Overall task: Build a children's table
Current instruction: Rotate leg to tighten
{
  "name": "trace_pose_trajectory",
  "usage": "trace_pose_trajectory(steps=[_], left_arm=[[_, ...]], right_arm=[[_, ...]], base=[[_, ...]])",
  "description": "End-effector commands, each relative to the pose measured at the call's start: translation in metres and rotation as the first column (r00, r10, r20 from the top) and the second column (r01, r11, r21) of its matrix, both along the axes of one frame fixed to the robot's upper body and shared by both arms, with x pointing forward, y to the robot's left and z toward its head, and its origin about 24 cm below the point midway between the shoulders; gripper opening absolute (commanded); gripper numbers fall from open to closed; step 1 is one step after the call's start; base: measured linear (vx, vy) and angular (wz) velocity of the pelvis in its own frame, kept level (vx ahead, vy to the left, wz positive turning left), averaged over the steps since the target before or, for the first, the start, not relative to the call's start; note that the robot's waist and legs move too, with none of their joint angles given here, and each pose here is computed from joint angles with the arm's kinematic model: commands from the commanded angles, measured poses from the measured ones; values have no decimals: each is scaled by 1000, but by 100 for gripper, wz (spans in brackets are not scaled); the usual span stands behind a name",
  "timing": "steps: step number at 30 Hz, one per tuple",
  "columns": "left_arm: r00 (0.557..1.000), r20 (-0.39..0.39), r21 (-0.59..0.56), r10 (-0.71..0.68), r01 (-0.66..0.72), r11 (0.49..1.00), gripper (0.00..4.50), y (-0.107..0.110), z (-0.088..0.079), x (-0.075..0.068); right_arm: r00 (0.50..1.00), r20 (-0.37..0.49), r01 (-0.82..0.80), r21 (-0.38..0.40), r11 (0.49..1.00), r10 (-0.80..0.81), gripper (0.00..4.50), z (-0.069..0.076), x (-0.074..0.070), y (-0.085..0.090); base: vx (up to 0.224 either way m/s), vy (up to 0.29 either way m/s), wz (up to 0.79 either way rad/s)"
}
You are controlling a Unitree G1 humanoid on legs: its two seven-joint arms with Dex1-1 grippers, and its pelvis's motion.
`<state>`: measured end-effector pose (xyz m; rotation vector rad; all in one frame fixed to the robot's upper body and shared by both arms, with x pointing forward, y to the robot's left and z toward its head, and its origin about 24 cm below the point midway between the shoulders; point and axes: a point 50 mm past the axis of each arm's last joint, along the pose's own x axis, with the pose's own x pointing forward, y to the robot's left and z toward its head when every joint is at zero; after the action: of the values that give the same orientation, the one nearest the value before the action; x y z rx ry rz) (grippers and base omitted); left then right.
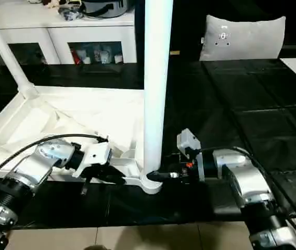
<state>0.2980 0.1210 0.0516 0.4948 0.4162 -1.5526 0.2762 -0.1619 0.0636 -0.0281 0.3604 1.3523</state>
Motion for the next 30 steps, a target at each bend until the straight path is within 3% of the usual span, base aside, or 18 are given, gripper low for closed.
trace_pose_trajectory(steps=[1,2,4,6,9,12,14,17,20,30], left_arm=[[996,10,-43,85,-84,996,0,-19,1,4],[994,8,-48,106,-105,993,0,-21,2,5],[976,-28,-101,214,-216,971,0,-33,4,9],[964,-46,-125,262,-266,956,0,-39,6,11],[889,-23,-152,457,-455,878,0,-62,6,22],[861,-15,-166,508,-503,848,0,-68,8,25],[858,1,-175,514,-506,844,0,-73,9,26],[863,12,-164,506,-497,852,0,-72,8,24],[863,37,-139,504,-495,858,0,-64,5,24],[918,71,-100,389,-382,919,0,-44,1,20]], right_arm=[[992,9,129,4,992,-129,195,-4,7,17],[985,17,171,-3,985,-171,195,-5,10,19],[923,14,384,-45,922,-383,194,-10,22,24],[889,12,457,-66,887,-457,193,-12,26,26],[715,22,696,-121,708,-699,193,-18,38,32],[688,29,723,-107,682,-725,193,-18,39,37],[692,37,722,-45,691,-721,193,-15,39,46],[697,36,717,-24,696,-717,263,-13,38,49],[713,32,700,23,714,-700,269,-8,37,48],[849,105,516,44,855,-518,363,5,31,18]], base=[[0,0,0],[0,0,0],[0,0,0],[0,0,0],[0,0,0],[0,0,0],[0,0,0],[0,0,0],[0,0,0],[0,0,0]])
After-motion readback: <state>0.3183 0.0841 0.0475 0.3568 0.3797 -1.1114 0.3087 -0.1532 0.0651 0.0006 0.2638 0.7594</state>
